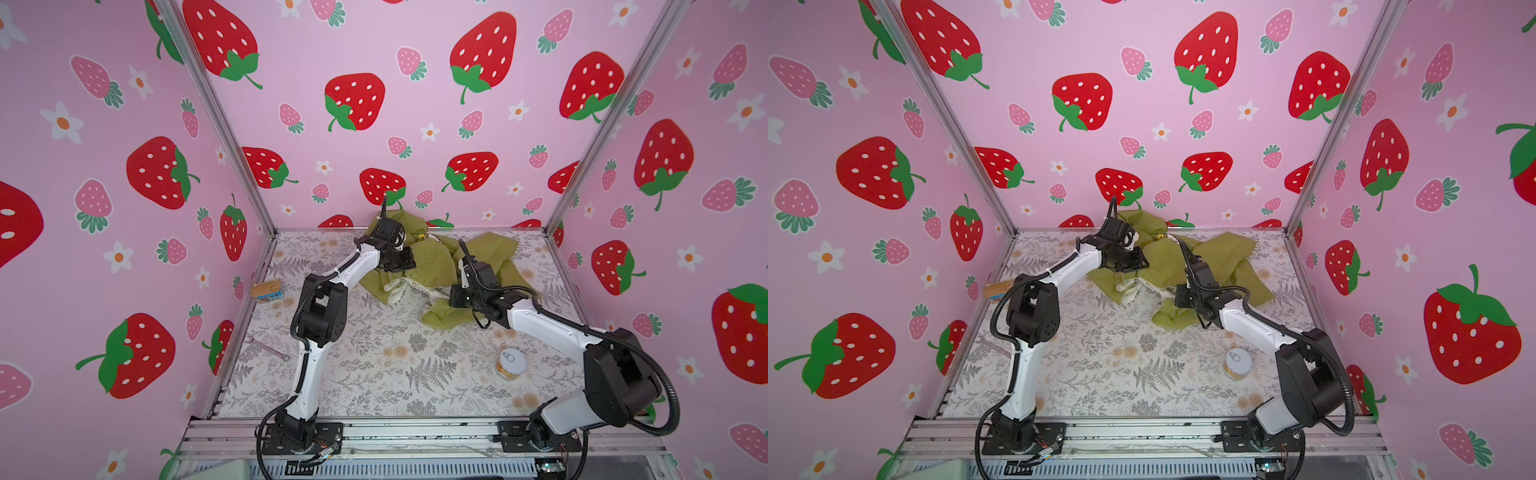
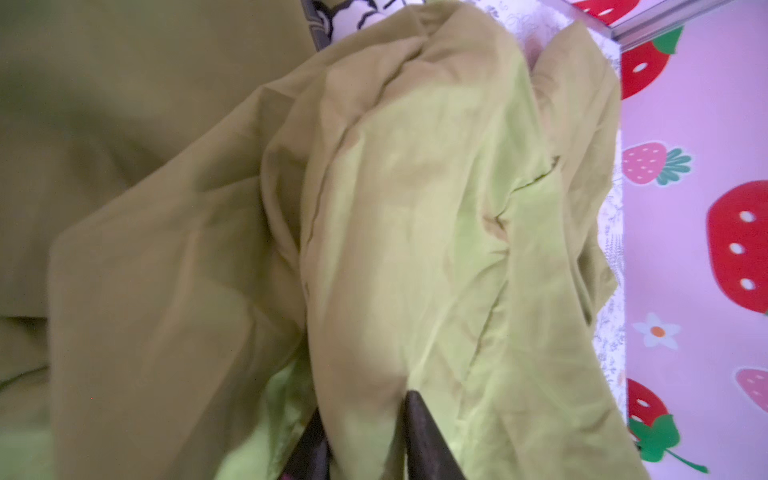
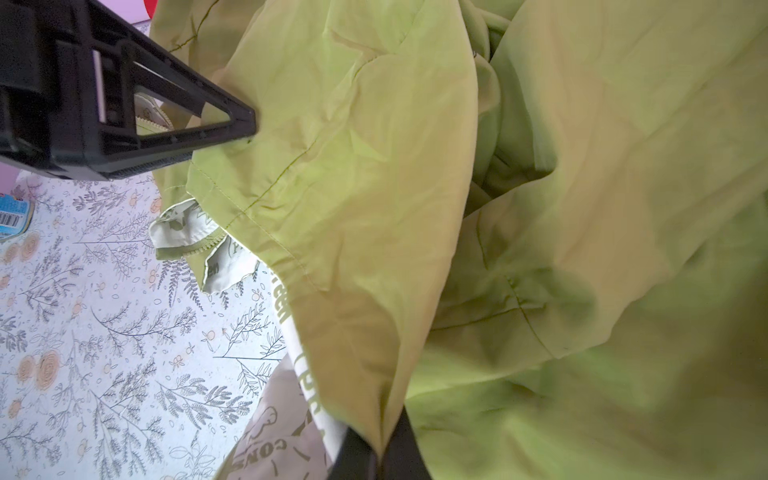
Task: Zip up the jacket
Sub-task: 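Lift the green jacket high with both grippers, shaking it out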
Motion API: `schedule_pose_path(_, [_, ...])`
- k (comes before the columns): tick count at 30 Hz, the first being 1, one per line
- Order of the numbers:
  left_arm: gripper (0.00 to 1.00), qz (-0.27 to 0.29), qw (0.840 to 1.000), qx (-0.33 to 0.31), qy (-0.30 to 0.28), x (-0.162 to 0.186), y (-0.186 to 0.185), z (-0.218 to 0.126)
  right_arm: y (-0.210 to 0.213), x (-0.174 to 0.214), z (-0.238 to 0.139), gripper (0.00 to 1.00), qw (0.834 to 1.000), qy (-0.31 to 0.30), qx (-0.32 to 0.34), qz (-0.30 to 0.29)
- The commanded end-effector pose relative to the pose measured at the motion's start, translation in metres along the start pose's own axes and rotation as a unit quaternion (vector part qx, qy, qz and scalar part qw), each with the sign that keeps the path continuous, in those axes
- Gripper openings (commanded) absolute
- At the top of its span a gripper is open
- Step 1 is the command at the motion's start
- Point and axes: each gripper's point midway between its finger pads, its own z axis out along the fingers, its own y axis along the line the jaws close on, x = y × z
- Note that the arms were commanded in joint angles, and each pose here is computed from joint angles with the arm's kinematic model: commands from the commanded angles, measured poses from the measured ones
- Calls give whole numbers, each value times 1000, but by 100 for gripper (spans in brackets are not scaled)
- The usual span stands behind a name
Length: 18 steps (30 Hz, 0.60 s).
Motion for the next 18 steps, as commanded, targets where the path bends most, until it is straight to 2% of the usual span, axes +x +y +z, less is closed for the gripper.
schedule_pose_path(1, [13,34,997,59,-21,-18,-46,-34,5,-12,-9,2,1000,-18,-17,9])
schedule_pose_path(3, [1,47,994,83,-42,-27,-68,-61,8,-18,-11,2,999,-25,-28,10])
schedule_pose_path(5, [0,64,990,109,-69,-37,-93,-93,10,-25,-12,5,999,-32,-39,12])
schedule_pose_path(7, [0,84,981,140,-102,-47,-121,-132,12,-34,-15,12,998,-41,-48,14])
schedule_pose_path(9, [0,110,967,184,-138,-54,-153,-176,14,-47,-19,26,996,-58,-58,19])
schedule_pose_path(12, [0,142,941,237,-195,-60,-193,-237,24,-68,-27,56,992,-90,-86,20])
schedule_pose_path(14, [0,156,926,261,-223,-61,-211,-271,33,-80,-34,71,988,-112,-108,16])
schedule_pose_path(15, [0,163,919,272,-236,-61,-220,-287,39,-86,-39,76,984,-126,-121,13])
schedule_pose_path(18, [0,175,900,301,-262,-61,-240,-325,54,-94,-49,84,974,-156,-166,-1])
